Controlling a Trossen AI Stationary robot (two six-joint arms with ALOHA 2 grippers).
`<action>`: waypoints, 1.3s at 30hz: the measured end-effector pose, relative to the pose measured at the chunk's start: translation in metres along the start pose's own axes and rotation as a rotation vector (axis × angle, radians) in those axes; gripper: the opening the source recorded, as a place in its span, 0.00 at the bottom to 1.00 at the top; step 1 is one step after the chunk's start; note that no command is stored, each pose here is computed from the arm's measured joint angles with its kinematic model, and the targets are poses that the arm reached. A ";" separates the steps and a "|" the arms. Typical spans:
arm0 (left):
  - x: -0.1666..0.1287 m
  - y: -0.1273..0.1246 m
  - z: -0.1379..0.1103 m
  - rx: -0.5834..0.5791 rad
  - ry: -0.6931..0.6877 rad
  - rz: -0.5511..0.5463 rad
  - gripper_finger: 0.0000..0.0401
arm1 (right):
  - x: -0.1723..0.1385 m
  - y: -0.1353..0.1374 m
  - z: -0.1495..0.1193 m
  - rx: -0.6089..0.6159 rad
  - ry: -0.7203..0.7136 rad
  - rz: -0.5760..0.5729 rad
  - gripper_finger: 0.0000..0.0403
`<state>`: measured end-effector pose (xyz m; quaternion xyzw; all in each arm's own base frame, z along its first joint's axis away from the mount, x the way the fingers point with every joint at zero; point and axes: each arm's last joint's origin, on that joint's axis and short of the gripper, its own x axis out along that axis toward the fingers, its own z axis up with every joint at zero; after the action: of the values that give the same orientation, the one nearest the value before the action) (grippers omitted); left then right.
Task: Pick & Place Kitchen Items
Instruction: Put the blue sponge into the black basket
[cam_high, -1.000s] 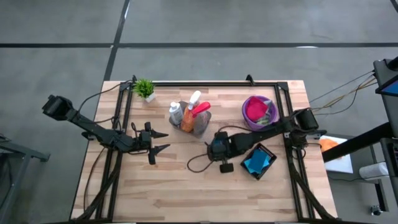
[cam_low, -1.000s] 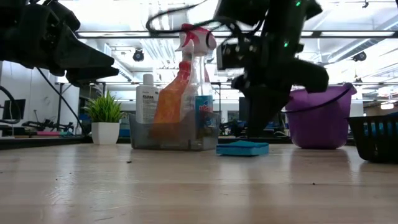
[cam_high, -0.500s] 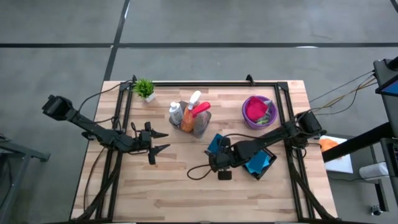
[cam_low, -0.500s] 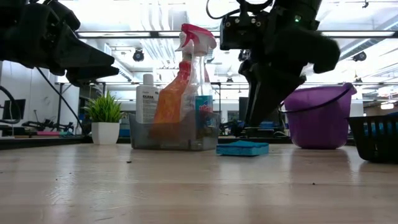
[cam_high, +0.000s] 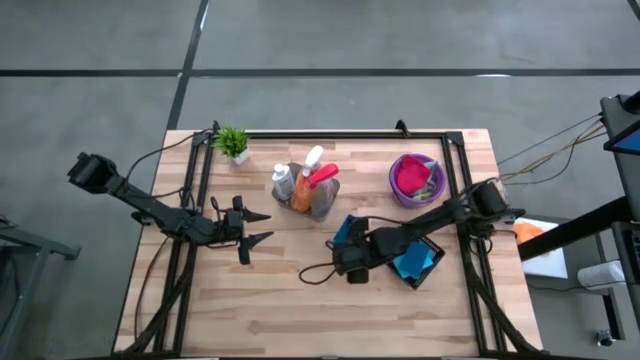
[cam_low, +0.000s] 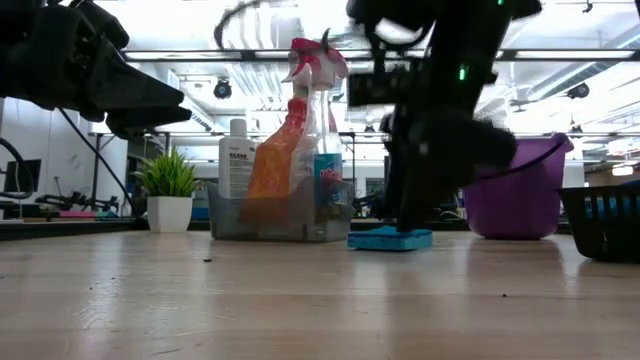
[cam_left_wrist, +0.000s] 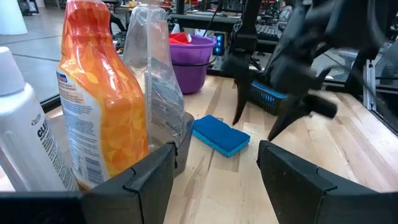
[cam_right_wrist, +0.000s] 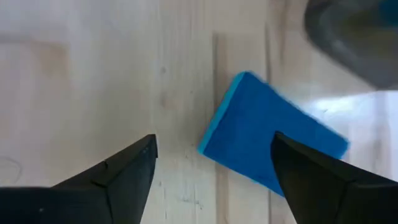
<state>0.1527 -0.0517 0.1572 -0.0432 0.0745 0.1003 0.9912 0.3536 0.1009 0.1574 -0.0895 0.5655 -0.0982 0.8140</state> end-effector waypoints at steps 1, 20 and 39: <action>0.000 0.000 0.000 0.000 0.000 0.000 0.58 | 0.005 0.001 -0.001 -0.004 0.013 -0.011 0.76; 0.000 0.000 0.000 0.001 0.001 0.000 0.58 | 0.019 0.003 -0.006 0.051 0.062 -0.045 0.08; 0.000 0.000 0.000 -0.002 0.002 0.000 0.58 | -0.061 0.033 0.026 -0.071 0.030 -0.051 0.04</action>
<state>0.1526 -0.0516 0.1570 -0.0442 0.0752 0.1005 0.9911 0.3592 0.1498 0.2131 -0.1315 0.5781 -0.1001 0.7990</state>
